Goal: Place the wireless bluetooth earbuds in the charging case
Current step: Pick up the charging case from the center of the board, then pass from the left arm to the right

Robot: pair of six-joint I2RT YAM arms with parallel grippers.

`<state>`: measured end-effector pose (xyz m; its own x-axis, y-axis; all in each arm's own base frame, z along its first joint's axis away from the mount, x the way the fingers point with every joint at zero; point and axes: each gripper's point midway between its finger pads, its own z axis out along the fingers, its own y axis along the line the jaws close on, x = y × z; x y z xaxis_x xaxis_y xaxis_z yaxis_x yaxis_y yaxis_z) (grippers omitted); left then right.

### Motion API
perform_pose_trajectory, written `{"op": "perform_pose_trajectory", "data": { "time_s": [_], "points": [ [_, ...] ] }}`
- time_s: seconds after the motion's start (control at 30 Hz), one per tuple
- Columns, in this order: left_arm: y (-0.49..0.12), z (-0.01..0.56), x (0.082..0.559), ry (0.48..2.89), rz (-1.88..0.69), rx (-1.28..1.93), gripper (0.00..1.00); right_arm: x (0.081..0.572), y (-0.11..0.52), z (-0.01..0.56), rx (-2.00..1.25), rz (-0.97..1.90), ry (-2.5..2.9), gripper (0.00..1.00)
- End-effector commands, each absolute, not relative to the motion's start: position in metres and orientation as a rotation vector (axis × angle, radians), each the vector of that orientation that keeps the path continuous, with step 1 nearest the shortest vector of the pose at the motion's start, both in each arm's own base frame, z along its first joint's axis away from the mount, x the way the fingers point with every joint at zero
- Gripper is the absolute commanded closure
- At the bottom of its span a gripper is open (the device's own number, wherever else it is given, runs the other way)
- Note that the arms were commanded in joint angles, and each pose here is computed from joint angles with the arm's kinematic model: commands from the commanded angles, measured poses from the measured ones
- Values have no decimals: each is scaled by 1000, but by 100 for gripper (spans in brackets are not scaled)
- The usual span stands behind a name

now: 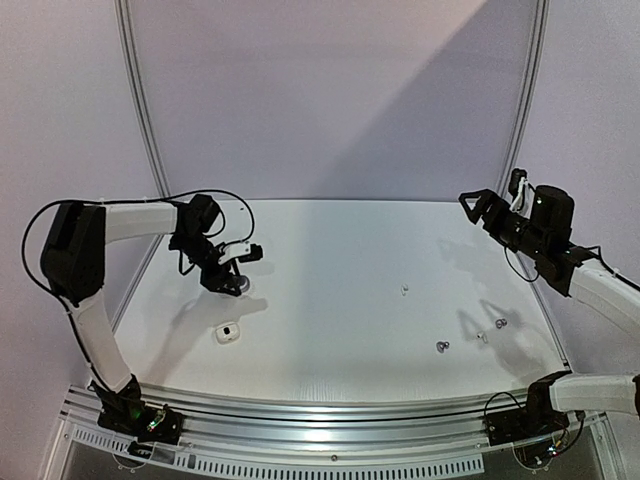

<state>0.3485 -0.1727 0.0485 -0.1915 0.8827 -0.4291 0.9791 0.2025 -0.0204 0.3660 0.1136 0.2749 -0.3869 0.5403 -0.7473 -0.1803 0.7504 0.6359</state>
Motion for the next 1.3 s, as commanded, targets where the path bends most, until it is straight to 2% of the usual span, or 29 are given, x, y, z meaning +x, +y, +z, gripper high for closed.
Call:
{"op": "perform_pose_trajectory", "data": {
  "time_s": [0.0,0.17,0.27,0.37,0.47,0.63,0.93,1.17,1.27],
  "points": [
    [-195,134,374,1901,-280,1714,60,372,135,291,253,829,1820,1],
    [-216,224,383,1568,-90,1728,64,374,217,329,35,953,1816,3],
    [-239,274,373,1323,-9,1697,65,367,285,350,-191,1023,1783,7],
    [-258,306,358,1159,46,1625,65,356,342,372,-356,1108,1700,9],
    [-269,312,345,1057,124,1620,66,345,384,389,-432,1206,1649,11],
    [-270,313,347,1067,171,1608,66,331,438,397,-543,1286,1622,12],
    [-273,314,345,1067,142,1596,66,341,486,347,-580,1327,1742,13],
    [-274,312,345,1077,120,1591,66,335,506,337,-634,1387,1747,23],
    [-274,310,345,1083,119,1595,66,336,513,334,-643,1392,1747,24]
  ]
}}
